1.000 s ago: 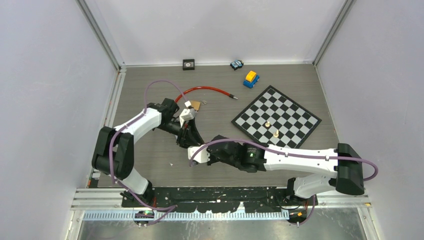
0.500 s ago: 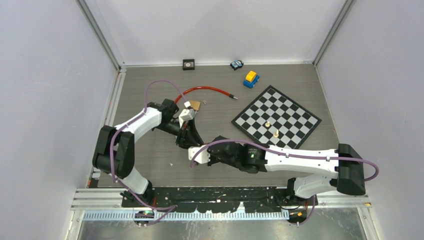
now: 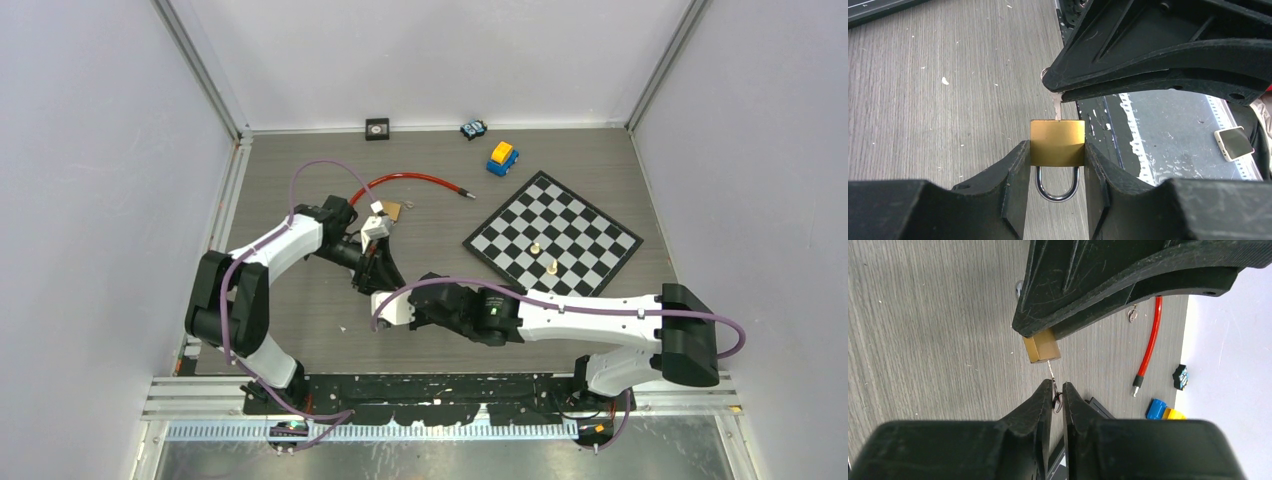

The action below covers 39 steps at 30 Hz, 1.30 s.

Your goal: Unlock with the key

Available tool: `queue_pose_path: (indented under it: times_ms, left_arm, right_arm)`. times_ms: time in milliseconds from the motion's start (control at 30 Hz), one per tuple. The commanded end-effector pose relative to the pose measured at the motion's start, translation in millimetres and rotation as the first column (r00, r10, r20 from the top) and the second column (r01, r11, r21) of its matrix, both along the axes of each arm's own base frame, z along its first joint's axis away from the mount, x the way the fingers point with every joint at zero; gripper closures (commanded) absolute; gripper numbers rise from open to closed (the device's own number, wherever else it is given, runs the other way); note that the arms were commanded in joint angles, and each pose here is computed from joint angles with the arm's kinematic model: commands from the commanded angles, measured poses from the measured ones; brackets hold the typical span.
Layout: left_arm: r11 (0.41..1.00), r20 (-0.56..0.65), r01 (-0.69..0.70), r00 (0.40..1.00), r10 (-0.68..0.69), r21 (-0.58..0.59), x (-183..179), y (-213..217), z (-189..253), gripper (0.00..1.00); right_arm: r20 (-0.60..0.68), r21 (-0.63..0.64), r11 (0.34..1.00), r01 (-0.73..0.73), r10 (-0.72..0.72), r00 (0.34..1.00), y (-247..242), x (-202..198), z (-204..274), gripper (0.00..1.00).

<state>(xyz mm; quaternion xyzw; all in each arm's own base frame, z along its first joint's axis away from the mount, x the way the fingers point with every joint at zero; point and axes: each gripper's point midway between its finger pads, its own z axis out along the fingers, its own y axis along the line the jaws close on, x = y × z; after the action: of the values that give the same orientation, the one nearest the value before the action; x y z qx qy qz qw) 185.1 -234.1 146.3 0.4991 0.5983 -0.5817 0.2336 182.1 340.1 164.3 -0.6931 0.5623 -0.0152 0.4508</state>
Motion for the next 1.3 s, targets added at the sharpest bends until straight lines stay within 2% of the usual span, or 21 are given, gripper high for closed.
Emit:
queue_pose_path:
  times_ms: [0,233,467,567,733,900,1067,1167,1267]
  left_arm:
    - [0.996,0.039,-0.006,0.999,0.009,-0.084,7.1,-4.4,21.8,1.00]
    - [0.998,0.052,-0.015,0.999,0.018,-0.066,10.3,-2.2,20.1,1.00]
    - [0.999,0.066,-0.018,0.998,0.020,-0.036,11.8,-0.3,15.0,1.00]
    - [1.000,0.093,-0.029,0.995,0.029,-0.009,14.0,3.2,12.8,1.00]
    - [0.989,0.166,-0.108,0.982,0.090,0.104,25.2,12.2,-4.9,1.00]
    - [0.949,0.333,-0.239,0.929,0.162,0.205,44.4,28.0,-20.9,1.00]
    - [0.930,0.461,-0.210,0.886,0.051,0.302,27.4,45.1,-43.9,1.00]
    - [0.953,0.549,-0.152,0.836,-0.017,0.261,10.3,47.7,-47.1,1.00]
    - [0.984,0.656,-0.063,0.753,-0.062,0.165,-7.5,42.9,-44.1,1.00]
  right_arm:
    - [0.006,0.068,0.998,0.009,-0.009,1.000,5.7,-0.7,16.8,0.79]
    - [0.009,0.070,0.998,0.008,-0.009,1.000,-0.2,-2.0,21.1,0.63]
    - [0.012,0.089,0.996,0.021,-0.023,1.000,-2.0,0.9,27.8,0.62]
    - [-0.045,0.150,0.985,0.091,-0.085,0.995,-14.1,14.6,32.5,0.62]
    - [-0.216,0.259,0.938,0.230,-0.176,0.961,-40.7,34.9,29.7,0.61]
    - [-0.348,0.295,0.892,0.343,-0.233,0.908,-56.4,54.6,17.8,0.58]
    - [-0.525,0.269,0.862,0.430,-0.242,0.816,-50.5,67.4,-7.4,0.56]
    - [-0.610,0.250,0.849,0.465,-0.234,0.757,-41.4,75.1,-18.7,0.57]
    - [-0.660,0.233,0.844,0.484,-0.229,0.716,-32.5,80.9,-25.3,0.57]
